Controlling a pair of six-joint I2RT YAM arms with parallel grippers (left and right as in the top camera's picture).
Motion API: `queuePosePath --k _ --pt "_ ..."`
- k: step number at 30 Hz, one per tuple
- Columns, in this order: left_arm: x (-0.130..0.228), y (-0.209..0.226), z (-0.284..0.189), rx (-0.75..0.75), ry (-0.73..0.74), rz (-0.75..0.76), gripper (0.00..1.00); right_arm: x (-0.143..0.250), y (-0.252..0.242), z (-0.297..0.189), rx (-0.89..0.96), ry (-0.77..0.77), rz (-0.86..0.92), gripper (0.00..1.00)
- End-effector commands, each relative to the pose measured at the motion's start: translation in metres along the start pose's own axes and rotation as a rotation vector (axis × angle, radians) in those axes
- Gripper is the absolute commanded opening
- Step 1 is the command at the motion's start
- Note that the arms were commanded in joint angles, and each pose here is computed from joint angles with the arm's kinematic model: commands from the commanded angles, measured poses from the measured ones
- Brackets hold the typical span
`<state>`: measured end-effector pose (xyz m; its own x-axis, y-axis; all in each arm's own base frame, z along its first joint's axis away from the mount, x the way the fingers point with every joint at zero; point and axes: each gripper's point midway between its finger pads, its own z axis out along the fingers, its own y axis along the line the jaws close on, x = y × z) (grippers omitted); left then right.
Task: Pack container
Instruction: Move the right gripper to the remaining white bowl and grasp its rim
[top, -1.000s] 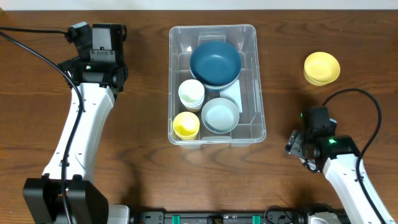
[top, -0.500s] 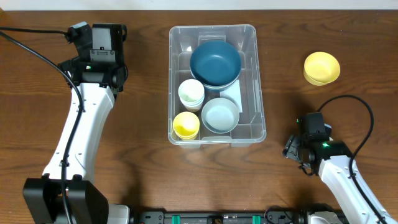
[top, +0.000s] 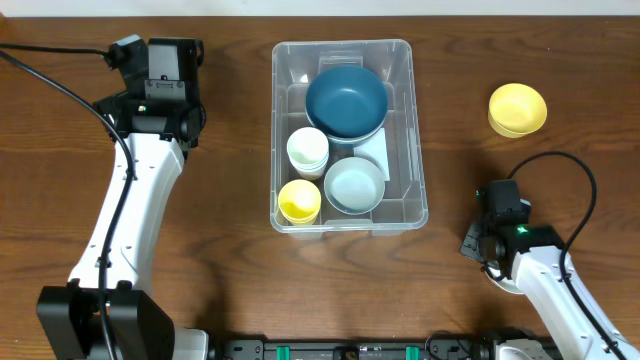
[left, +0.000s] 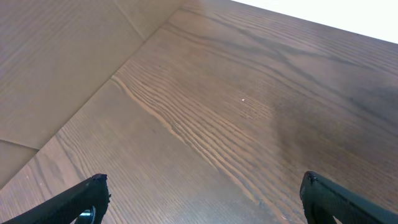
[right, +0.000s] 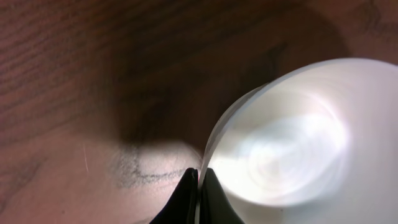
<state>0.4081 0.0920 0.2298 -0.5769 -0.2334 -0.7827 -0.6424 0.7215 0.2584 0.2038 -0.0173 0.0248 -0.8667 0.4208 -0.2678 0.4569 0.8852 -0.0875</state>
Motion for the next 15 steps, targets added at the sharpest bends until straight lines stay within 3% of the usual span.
queuePosePath --k 1,15 --pt "-0.006 0.008 -0.004 -0.02 -0.018 -0.006 0.98 -0.017 0.006 -0.012 -0.021 -0.03 -0.02 0.01" --pt "-0.006 0.008 -0.004 -0.02 -0.018 -0.006 0.98 -0.074 0.016 -0.05 -0.038 -0.198 0.005 0.01"
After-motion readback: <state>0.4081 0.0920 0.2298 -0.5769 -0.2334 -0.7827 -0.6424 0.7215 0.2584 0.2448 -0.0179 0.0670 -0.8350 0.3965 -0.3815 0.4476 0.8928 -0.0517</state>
